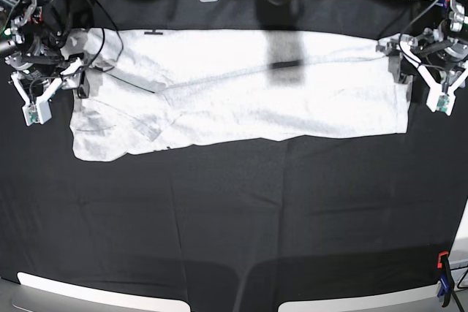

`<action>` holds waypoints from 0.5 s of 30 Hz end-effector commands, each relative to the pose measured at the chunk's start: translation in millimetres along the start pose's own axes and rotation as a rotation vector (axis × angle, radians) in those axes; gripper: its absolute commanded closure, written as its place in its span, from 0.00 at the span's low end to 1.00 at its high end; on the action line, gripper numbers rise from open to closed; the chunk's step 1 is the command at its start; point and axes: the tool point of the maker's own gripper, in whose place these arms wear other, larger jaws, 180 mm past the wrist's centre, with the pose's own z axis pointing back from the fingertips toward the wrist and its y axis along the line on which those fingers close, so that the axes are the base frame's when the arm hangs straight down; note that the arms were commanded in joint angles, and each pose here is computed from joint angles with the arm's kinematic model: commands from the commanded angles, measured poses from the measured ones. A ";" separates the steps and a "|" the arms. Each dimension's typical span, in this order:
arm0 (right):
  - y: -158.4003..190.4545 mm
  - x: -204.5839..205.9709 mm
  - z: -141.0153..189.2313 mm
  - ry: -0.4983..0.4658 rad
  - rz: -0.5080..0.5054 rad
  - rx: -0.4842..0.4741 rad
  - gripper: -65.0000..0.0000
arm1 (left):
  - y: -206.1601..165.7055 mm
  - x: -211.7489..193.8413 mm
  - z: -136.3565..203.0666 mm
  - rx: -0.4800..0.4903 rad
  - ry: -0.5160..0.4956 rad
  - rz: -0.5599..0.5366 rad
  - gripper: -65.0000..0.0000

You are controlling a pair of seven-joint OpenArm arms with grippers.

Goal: Layout the t-shirt on the table in an organized manner, then fold the t-shirt properly
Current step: 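Release the folded strip and regrasp its ends with both grippers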

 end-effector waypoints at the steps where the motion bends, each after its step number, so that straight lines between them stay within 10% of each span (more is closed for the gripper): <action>1: -0.5 24.1 8.2 -0.083 0.024 0.003 0.46 | 7.5 17.1 3.6 0.022 -0.053 -0.011 0.47; 8: 13.5 67.4 39.2 -0.191 0.142 -0.027 0.46 | 62.9 42.7 4.5 0.125 -0.116 0.193 0.47; 15: 30.4 83.9 56.0 -0.231 0.186 -0.001 0.46 | 51.8 6.5 -18.9 -0.302 -0.077 0.516 0.47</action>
